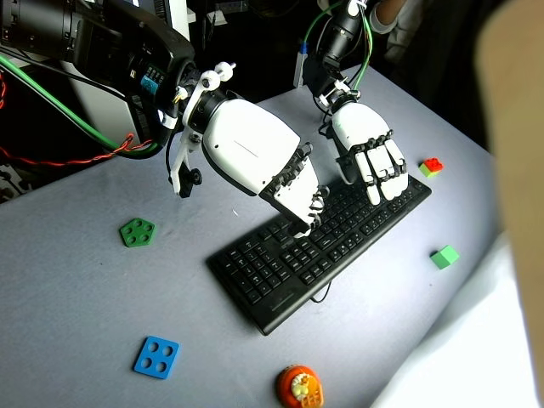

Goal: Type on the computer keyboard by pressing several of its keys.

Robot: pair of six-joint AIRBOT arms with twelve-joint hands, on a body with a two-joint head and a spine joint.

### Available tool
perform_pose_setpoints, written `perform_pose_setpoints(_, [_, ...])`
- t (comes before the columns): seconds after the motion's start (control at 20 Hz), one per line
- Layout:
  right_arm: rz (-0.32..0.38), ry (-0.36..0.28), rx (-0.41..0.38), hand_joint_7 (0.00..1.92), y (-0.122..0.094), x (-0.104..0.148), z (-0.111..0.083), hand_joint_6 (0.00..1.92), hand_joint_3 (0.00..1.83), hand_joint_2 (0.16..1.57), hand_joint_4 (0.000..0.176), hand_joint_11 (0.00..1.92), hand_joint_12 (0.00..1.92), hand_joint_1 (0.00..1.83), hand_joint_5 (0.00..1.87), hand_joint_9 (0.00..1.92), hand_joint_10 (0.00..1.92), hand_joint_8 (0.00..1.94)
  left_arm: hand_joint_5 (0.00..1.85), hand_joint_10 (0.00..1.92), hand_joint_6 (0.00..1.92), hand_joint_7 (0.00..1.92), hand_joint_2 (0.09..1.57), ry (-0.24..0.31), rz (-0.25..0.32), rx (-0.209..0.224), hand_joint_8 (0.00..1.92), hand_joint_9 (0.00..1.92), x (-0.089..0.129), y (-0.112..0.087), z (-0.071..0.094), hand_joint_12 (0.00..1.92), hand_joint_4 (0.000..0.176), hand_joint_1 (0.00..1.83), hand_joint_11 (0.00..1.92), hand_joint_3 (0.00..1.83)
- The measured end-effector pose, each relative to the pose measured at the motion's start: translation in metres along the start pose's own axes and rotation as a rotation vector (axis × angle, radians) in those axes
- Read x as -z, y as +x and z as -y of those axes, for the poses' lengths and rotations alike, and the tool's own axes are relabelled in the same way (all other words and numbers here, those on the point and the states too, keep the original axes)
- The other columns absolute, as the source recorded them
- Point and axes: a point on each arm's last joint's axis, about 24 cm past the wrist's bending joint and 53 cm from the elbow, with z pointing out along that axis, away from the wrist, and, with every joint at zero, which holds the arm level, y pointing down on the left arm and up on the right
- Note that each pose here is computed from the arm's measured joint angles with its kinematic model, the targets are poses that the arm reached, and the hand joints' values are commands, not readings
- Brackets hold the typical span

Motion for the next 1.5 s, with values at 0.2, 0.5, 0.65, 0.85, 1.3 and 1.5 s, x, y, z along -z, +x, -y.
perform_pose_setpoints(0.2, [0.0,0.001,0.0,0.72,0.0,0.0,0.0,0.01,0.0,1.45,0.0,0.1,1.47,0.32,0.69,0.71,0.02,0.0,0.33,0.02,0.01,0.38,1.19,-0.005,-0.01,0.016,0.0,0.4,0.0,-0.003,0.002,0.95,0.031,0.05,0.0,0.0])
perform_pose_setpoints(0.5, [0.006,0.004,0.001,0.71,-0.001,0.0,0.001,0.0,0.0,1.43,0.0,0.08,1.5,0.37,0.69,0.72,0.02,0.0,0.41,0.02,0.02,0.44,1.22,-0.022,-0.054,0.072,0.01,0.45,-0.008,-0.026,0.007,0.99,0.012,0.05,0.0,0.0])
perform_pose_setpoints(0.65, [0.006,0.005,0.001,0.76,-0.001,0.0,0.001,0.01,0.0,1.42,0.0,0.1,1.49,0.33,0.71,0.75,0.03,0.02,0.44,0.01,0.01,0.48,1.24,-0.022,-0.104,0.084,0.01,0.46,-0.01,-0.045,0.018,0.94,0.0,0.05,0.0,0.01])
perform_pose_setpoints(0.85, [0.007,0.005,0.002,1.04,-0.002,0.0,0.001,0.23,0.0,1.4,0.0,0.18,1.62,0.39,0.92,0.75,0.63,0.09,0.69,0.11,0.05,0.79,1.27,-0.031,-0.143,0.1,0.06,0.72,-0.012,-0.07,0.027,1.36,0.0,0.09,0.0,0.0])
perform_pose_setpoints(1.3, [0.021,0.019,0.012,1.11,-0.007,0.001,0.007,1.57,0.0,1.39,0.0,0.92,1.92,0.4,0.89,1.02,1.9,1.59,0.89,1.92,1.54,1.08,1.48,0.018,-0.215,0.161,1.61,1.02,-0.013,-0.073,0.062,1.92,0.0,0.09,0.93,0.01])
perform_pose_setpoints(1.5, [0.004,0.012,0.021,1.12,-0.001,0.003,0.004,1.54,0.01,1.41,0.0,0.96,1.92,0.34,0.94,1.07,1.89,1.58,0.82,1.92,1.65,1.06,1.5,0.022,-0.213,0.17,1.71,1.05,-0.014,-0.074,0.064,1.92,0.0,0.12,1.01,0.01])
